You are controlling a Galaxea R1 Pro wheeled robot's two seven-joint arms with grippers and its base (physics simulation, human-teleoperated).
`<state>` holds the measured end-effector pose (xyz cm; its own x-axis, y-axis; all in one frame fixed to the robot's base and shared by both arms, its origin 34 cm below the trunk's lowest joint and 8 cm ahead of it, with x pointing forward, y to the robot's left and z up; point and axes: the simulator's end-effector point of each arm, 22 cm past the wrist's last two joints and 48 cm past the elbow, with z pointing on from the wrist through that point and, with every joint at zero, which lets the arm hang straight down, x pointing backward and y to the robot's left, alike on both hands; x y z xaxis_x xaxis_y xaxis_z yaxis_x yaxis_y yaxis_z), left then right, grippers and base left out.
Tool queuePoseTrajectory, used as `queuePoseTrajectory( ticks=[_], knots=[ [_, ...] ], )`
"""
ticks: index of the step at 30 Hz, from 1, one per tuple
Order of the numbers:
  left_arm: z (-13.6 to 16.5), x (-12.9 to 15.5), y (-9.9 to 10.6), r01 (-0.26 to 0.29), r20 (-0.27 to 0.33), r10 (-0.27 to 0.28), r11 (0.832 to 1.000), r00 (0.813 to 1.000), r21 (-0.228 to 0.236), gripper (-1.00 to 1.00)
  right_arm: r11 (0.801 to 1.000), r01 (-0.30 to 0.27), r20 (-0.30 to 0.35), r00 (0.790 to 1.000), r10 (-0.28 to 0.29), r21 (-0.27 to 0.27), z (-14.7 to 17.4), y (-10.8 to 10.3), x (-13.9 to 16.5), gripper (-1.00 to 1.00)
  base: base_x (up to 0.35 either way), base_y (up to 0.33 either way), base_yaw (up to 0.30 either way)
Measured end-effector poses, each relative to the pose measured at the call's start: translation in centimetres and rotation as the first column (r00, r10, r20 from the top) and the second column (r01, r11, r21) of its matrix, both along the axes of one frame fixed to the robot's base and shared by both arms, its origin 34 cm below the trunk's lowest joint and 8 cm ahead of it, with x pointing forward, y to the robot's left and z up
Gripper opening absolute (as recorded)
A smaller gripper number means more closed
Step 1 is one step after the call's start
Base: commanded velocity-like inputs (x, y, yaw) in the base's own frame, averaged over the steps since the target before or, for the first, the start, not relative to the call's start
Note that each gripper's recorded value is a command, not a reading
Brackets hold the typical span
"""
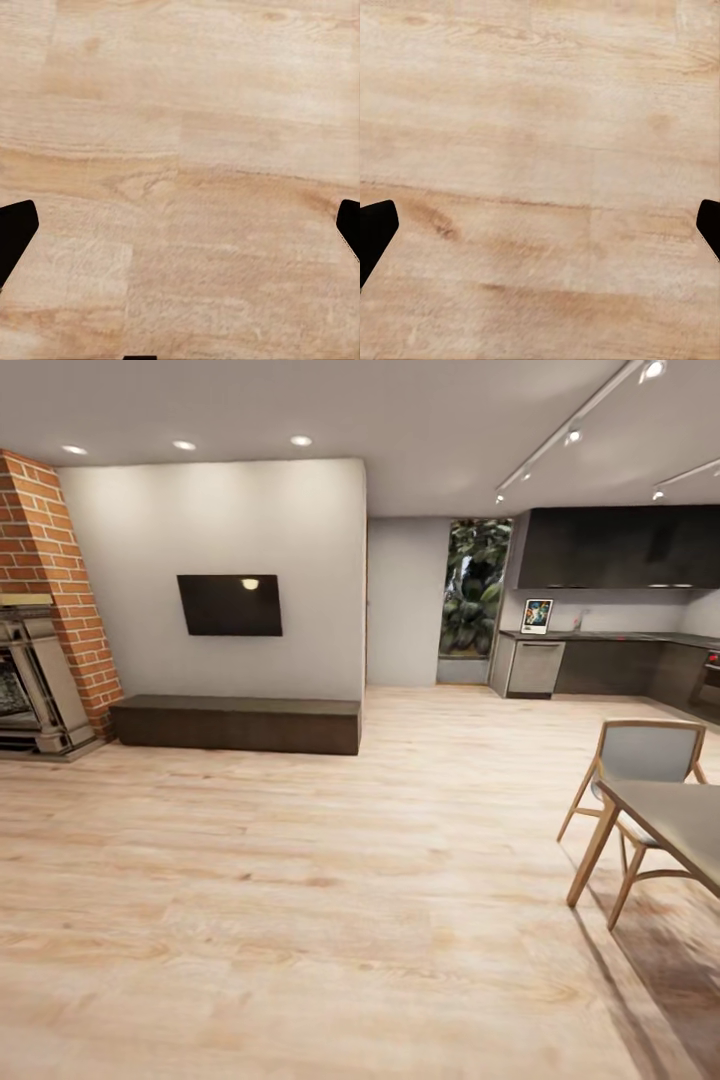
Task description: Pick up the poster from the kitchen countertop and hang it on one of the wall nails in the kitchen.
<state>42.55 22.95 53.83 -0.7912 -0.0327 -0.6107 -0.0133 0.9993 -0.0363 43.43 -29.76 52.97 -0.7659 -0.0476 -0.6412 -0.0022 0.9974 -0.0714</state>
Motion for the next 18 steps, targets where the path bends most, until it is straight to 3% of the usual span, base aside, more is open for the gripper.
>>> queuePoseTrajectory(
  ticks=[18],
  knots=[
    [-0.01, -0.01, 0.21, -0.006, 0.0, 0.006, 1.0, 1.0, 0.001, 1.0, 1.0, 0.0, -0.001, 1.0, 0.0, 0.0, -0.02, 0.01, -0.03, 1.0, 0.339, 0.0, 0.0]
  ],
)
